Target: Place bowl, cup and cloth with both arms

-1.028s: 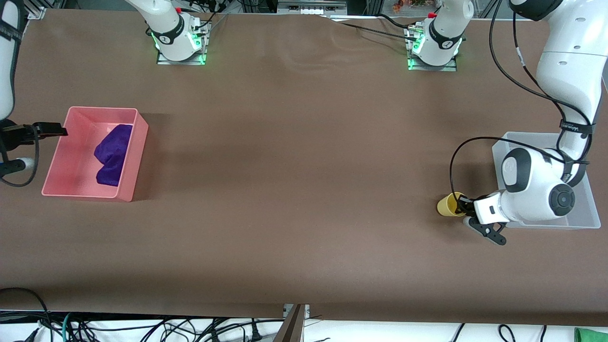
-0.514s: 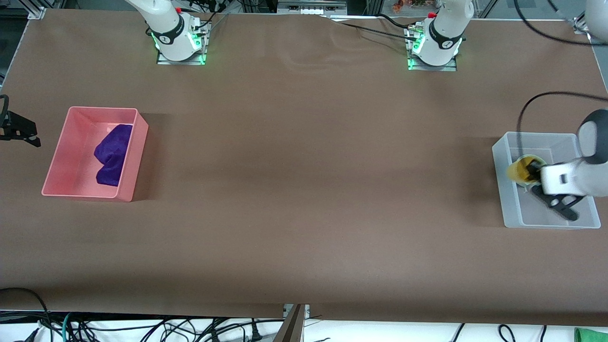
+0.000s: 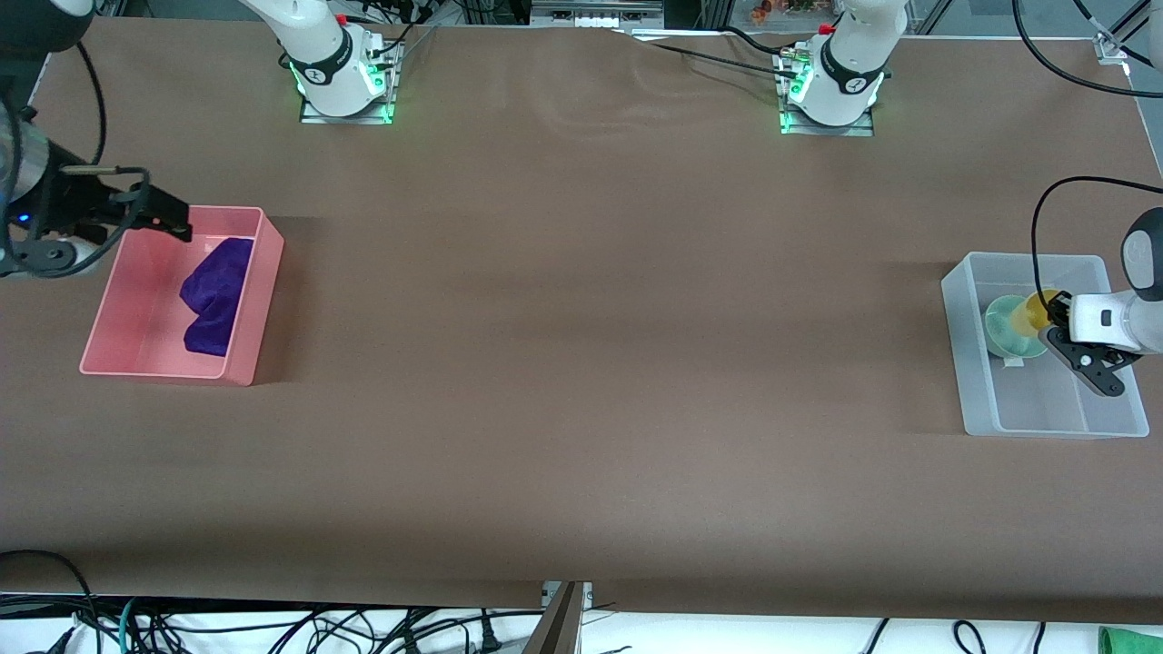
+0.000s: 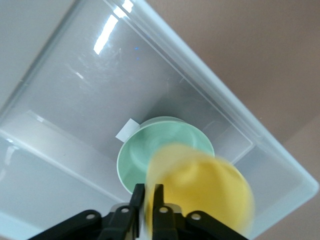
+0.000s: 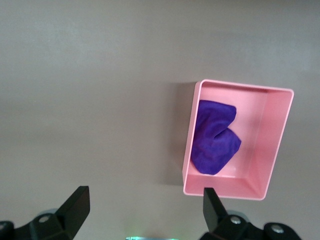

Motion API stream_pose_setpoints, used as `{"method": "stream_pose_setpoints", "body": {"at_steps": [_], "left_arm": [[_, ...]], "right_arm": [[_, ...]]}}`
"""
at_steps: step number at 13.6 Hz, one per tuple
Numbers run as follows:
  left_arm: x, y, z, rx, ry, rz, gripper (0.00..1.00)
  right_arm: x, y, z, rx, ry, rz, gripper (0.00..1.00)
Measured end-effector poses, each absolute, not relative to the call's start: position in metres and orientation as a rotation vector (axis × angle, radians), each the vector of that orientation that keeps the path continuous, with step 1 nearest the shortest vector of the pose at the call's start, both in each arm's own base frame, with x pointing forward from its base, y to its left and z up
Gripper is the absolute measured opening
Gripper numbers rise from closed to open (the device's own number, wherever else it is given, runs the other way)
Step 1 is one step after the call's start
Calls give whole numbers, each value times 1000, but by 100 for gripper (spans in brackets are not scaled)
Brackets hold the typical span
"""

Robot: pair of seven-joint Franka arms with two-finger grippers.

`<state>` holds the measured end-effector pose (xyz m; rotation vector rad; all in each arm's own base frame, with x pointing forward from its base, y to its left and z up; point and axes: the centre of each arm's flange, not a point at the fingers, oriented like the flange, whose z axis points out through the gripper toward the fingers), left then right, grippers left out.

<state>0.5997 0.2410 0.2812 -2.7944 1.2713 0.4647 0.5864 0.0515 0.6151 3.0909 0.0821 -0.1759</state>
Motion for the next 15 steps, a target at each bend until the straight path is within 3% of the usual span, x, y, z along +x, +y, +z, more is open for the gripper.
{"method": "stream_pose_setpoints", "body": {"at_steps": [3, 8, 15], "left_arm": [[608, 221, 299, -2779, 1314, 439, 49], [630, 111, 396, -2909, 1181, 360, 98], [629, -46, 474, -3121, 433, 267, 100]], "right_arm": [[585, 22, 606, 3089, 7, -232, 100], [586, 20, 602, 3088, 2, -246, 100], [587, 20, 600, 3088, 4, -247, 100]]}}
